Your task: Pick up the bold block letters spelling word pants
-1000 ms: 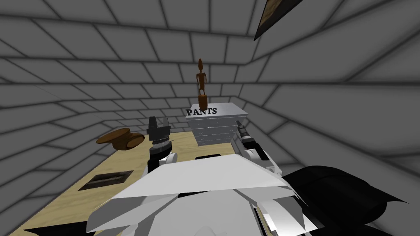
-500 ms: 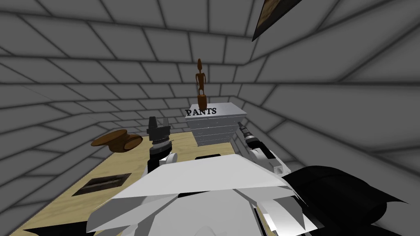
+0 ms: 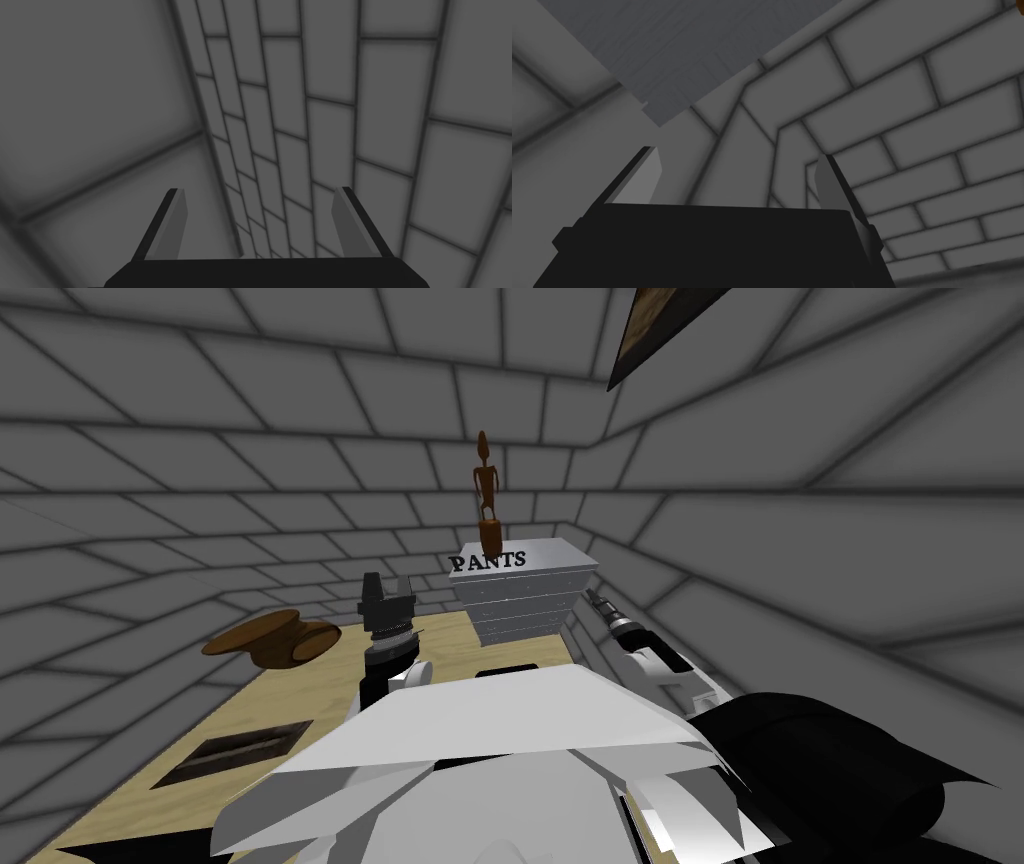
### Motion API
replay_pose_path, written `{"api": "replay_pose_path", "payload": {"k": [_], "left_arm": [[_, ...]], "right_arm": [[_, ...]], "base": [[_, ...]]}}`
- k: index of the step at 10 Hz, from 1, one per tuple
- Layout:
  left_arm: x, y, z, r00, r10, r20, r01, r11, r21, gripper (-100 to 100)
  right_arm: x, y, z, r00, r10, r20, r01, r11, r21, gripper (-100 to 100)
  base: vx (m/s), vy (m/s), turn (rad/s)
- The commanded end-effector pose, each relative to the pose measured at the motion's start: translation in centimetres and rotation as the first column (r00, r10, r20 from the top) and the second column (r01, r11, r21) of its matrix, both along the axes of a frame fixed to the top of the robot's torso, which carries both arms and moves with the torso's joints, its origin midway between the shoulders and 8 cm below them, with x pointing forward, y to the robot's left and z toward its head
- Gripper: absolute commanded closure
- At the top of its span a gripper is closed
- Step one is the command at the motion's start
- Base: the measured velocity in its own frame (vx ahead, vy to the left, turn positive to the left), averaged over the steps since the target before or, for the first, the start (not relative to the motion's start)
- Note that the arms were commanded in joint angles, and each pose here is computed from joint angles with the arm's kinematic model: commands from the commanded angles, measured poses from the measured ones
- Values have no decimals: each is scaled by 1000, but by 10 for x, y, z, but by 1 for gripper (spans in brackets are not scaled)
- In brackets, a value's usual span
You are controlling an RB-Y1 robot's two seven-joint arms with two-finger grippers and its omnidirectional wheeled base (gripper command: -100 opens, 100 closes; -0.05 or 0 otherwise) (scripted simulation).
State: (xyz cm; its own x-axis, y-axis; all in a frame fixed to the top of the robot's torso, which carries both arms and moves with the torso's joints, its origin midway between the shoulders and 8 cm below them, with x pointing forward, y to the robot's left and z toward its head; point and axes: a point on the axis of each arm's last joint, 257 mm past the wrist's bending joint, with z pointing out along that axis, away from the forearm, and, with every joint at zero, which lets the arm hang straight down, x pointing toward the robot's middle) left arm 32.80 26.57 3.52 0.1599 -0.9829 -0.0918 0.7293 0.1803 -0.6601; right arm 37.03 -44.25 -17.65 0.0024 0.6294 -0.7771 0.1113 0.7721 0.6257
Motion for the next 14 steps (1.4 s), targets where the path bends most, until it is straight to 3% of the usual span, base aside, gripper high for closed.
{"api": "replay_pose_path", "payload": {"k": [1, 2, 4, 5, 7, 8, 9, 11, 12, 14], "left_arm": [[0, 0, 0, 1000, 0, 0, 0, 1000, 0, 0], [0, 0, 0, 1000, 0, 0, 0, 1000, 0, 0], [0, 0, 0, 1000, 0, 0, 0, 1000, 0, 0], [0, 0, 0, 1000, 0, 0, 0, 1000, 0, 0], [0, 0, 0, 1000, 0, 0, 0, 1000, 0, 0], [0, 0, 0, 1000, 0, 0, 0, 1000, 0, 0], [0, 0, 0, 1000, 0, 0, 0, 1000, 0, 0], [0, 0, 0, 1000, 0, 0, 0, 1000, 0, 0], [0, 0, 0, 1000, 0, 0, 0, 1000, 0, 0], [0, 0, 0, 1000, 0, 0, 0, 1000, 0, 0]], "right_arm": [[3, -4, 2, 1000, 9, -20, -10, 999, -51, -100], [-3, -31, -5, 997, -25, -79, 18, 996, -92, -100], [1, -31, -1, 995, -3, -97, -12, 988, -156, -100], [-6, -59, -7, 987, -43, -158, 12, 981, -191, -100], [0, -58, 0, 985, -19, -171, -26, 966, -257, -100], [-7, -86, -2, 973, -60, -225, -9, 957, -291, -100], [-2, -85, 4, 970, -41, -238, -40, 945, -325, -100], [-1, -85, 5, 969, -38, -243, -55, 930, -363, -100], [-6, -111, 8, 953, -77, -292, -50, 914, -402, -100], [-1, -109, 13, 949, -60, -310, -94, 884, -458, -100]], "base": [[4, 12, 13], [8, 19, -106], [7, 21, -20], [14, 24, -81], [12, 18, -34], [10, 28, -75], [12, 31, -66], [6, 7, 6], [16, 24, -96], [14, 25, -28]]}}
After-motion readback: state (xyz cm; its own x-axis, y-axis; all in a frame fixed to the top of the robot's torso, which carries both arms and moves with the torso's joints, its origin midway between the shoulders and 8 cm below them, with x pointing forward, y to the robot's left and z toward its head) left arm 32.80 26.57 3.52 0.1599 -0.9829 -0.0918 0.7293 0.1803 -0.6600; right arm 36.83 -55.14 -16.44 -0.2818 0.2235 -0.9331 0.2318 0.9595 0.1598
